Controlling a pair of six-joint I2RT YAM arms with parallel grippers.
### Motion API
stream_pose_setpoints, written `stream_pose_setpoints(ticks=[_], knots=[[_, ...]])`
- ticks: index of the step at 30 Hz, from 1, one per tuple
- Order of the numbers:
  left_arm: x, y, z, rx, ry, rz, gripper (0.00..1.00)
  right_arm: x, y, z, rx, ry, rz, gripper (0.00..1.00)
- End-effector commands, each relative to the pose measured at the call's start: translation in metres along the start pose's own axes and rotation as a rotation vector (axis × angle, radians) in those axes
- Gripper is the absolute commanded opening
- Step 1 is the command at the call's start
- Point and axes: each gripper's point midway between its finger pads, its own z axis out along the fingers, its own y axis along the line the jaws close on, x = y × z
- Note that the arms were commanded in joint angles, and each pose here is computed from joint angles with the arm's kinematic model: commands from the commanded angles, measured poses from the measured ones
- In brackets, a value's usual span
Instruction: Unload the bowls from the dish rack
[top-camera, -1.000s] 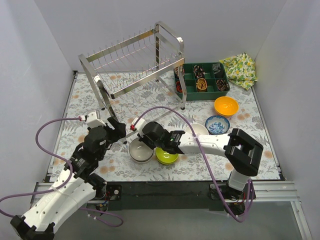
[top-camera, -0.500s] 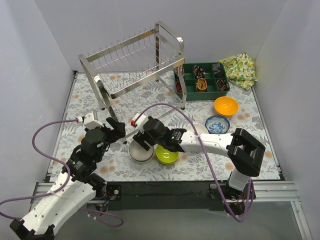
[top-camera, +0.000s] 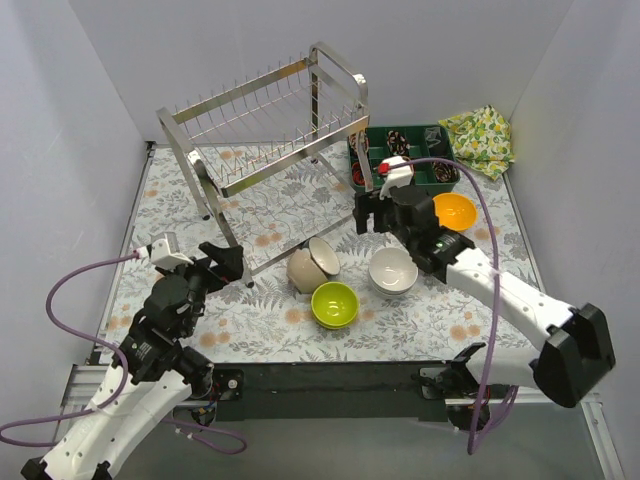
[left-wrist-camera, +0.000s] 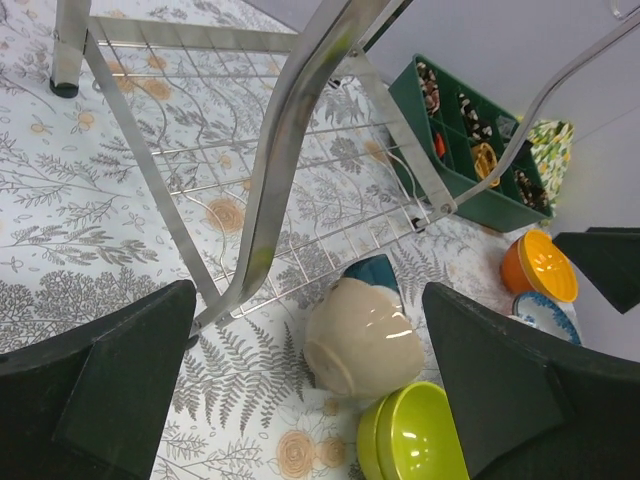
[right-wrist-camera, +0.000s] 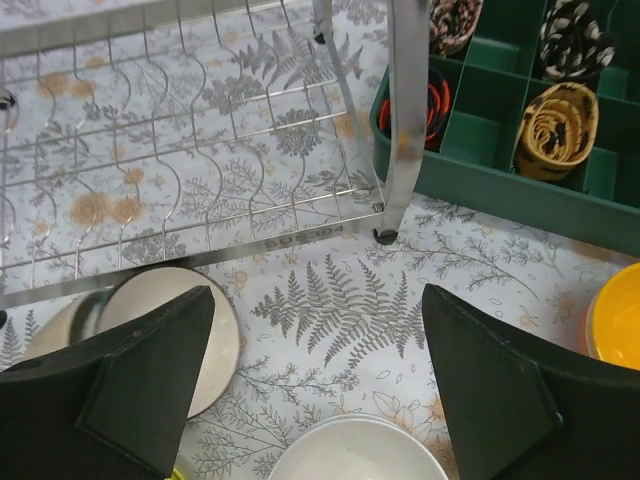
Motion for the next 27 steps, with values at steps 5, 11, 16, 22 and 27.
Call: stream_pose_setpoints(ticks=[5, 11, 16, 22, 27], knots=[[-0.011, 0.005, -0.006, 0.005, -0.064, -0.006, 0.98, -0.014, 0.005, -0.039, -0.089, -0.107, 0.048, 0.93], [-0.006, 0.003, -0.002, 0.006, -0.037, 0.012, 0.98, 0.026, 0.057, -0.026, -0.355, 0.023, 0.013, 0.89], [-0.001, 0.003, 0.000, 0.007, -0.019, 0.022, 0.98, 0.047, 0.089, -0.012, -0.434, 0.114, -0.110, 0.87], [-0.001, 0.005, 0.001, -0.005, -0.018, 0.029, 0.98, 0.067, 0.121, -0.002, -0.469, 0.178, -0.148, 0.86], [0.001, 0.005, 0.002, -0.009, -0.009, 0.036, 0.98, 0.073, 0.162, -0.001, -0.559, 0.192, -0.164, 0.85]])
